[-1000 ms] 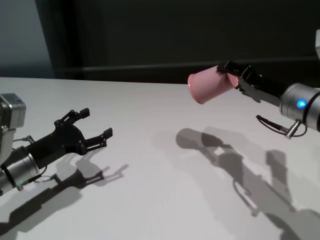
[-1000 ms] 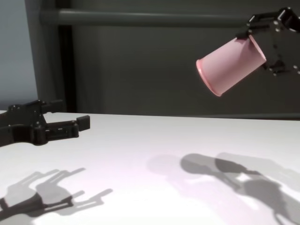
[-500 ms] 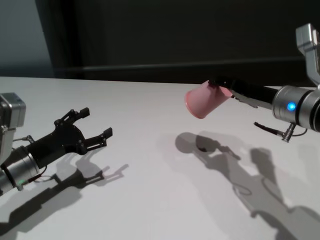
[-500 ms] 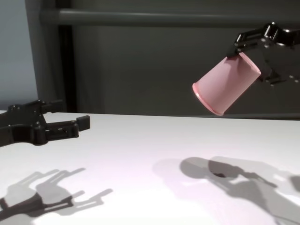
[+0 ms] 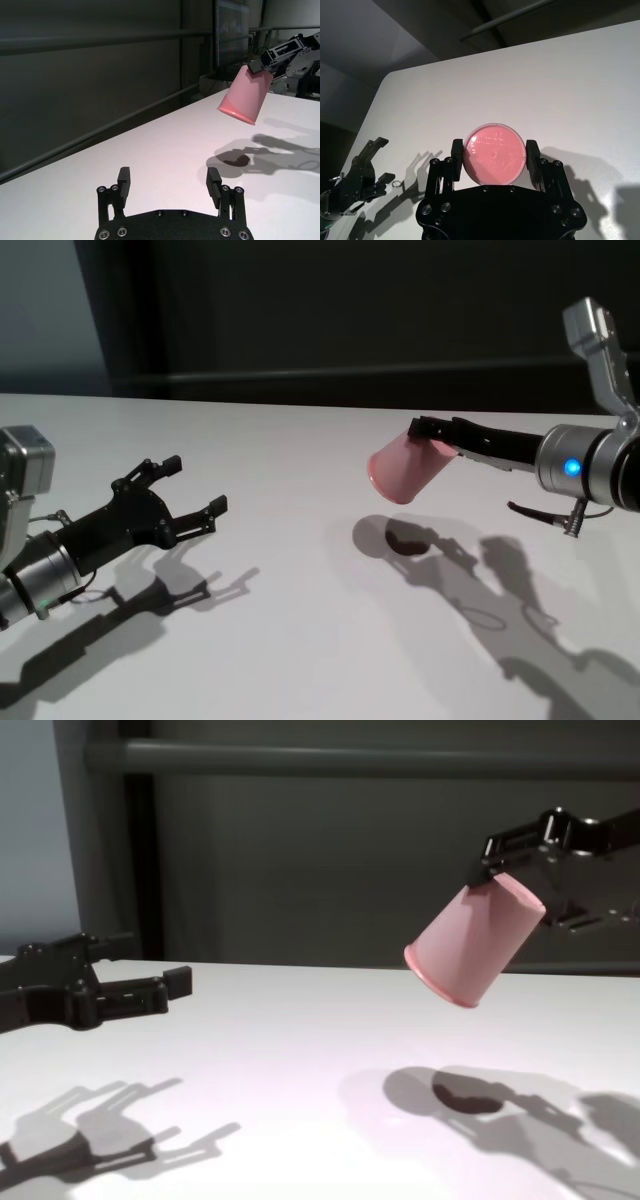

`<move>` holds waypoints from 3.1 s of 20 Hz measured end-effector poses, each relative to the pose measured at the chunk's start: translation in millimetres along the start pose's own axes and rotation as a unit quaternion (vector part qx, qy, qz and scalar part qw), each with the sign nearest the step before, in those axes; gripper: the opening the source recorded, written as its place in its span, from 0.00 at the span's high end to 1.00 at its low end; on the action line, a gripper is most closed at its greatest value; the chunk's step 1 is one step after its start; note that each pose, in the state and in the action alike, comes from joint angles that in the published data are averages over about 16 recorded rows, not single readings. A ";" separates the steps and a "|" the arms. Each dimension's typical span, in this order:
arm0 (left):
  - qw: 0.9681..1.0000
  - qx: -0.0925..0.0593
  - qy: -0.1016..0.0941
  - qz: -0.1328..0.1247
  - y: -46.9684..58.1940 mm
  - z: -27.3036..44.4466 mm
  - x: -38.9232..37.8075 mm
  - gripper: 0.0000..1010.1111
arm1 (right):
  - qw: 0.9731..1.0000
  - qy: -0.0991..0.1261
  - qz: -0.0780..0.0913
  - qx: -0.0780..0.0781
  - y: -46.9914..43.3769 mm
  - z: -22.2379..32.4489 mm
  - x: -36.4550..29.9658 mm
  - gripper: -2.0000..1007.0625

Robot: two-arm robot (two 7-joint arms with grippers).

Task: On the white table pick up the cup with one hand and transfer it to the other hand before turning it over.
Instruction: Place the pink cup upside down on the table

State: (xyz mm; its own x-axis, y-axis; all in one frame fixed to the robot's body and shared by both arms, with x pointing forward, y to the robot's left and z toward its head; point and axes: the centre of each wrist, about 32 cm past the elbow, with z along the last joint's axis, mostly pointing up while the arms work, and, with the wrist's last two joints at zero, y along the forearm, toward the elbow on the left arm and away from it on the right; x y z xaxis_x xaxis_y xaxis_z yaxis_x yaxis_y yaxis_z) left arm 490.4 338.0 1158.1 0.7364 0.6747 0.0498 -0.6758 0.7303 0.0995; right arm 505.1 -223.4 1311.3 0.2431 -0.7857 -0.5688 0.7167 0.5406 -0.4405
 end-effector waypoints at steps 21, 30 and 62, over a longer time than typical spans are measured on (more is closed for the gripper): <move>1.000 0.000 0.000 0.000 0.0 0.0 0.0 0.01 | 0.990 -0.113 -0.039 -0.071 14.9 -9.9 -11.0 0.27; 1.000 0.000 0.000 0.000 0.0 0.0 0.0 0.01 | 0.988 -0.123 -0.035 -0.084 26.3 -16.3 -16.4 0.27; 1.000 0.000 0.000 0.000 0.0 0.0 0.0 0.01 | 0.977 -0.168 -0.027 -0.127 58.8 -30.2 -33.3 0.27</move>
State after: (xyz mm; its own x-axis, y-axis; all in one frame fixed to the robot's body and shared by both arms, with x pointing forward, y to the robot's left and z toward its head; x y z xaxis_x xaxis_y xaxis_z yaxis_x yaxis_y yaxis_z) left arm 490.4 338.0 1158.1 0.7364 0.6747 0.0498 -0.6758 0.7303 0.0996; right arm 519.4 -156.3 1283.3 0.4403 -0.8469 -0.2981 0.5598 0.5185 -0.6463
